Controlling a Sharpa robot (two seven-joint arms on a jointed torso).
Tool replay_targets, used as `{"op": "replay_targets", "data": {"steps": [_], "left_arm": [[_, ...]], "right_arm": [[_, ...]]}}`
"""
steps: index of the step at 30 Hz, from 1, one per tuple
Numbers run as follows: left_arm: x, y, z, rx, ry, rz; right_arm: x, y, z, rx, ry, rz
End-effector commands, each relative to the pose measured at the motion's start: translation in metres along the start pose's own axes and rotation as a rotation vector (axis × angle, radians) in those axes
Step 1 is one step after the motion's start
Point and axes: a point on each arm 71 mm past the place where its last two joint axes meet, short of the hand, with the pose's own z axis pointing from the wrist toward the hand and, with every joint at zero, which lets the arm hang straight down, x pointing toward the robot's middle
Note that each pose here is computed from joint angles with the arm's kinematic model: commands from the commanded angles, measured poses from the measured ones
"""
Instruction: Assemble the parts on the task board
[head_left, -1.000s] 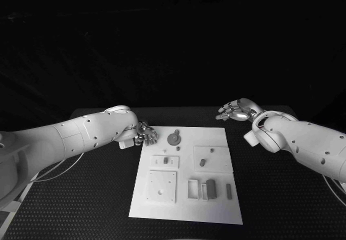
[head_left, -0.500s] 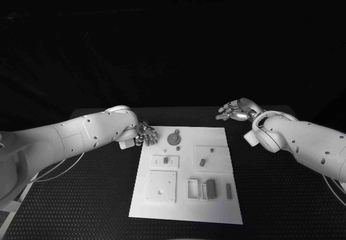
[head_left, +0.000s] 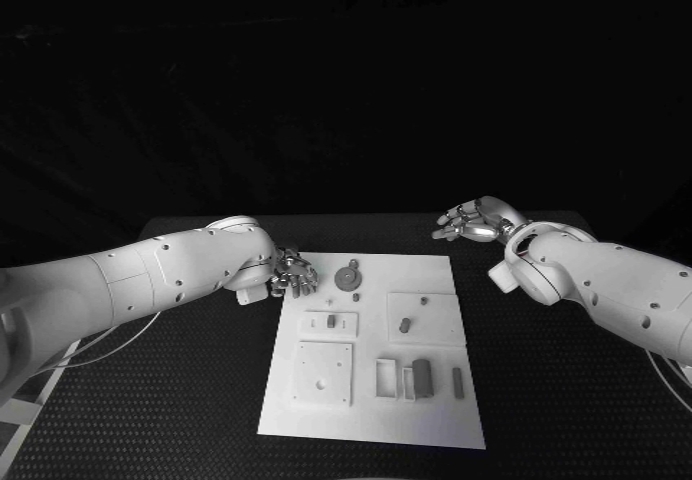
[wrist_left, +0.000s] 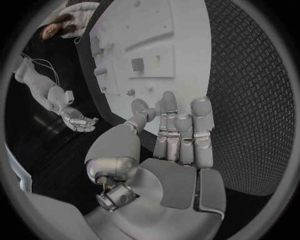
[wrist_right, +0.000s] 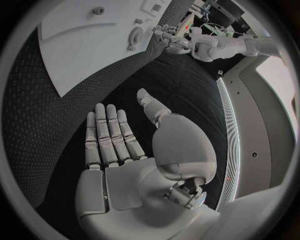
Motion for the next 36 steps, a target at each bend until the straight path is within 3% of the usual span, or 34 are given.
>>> {"op": "replay_targets", "data": {"steps": [1,11,22,36], "left_arm": [[0.0024,-0.0028,-0.0046,0.018,-0.016,0.01],[0.0164,-0.0039,-0.0211,0.044,0.006,0.016],[0.0237,0.0,-0.0293,0.048,0.001,0.009],[0.045,0.0107,-0.0277,0.029,0.039,0.04]], "right_arm": [[0.0,0.0,0.0,-0.004,0.004,0.002],[-0.001,-0.001,0.0,-0.001,0.002,0.003],[-0.003,-0.003,-0.001,0.001,0.001,0.005],[-0.003,-0.003,-0.001,0.002,0.001,0.005]]}}
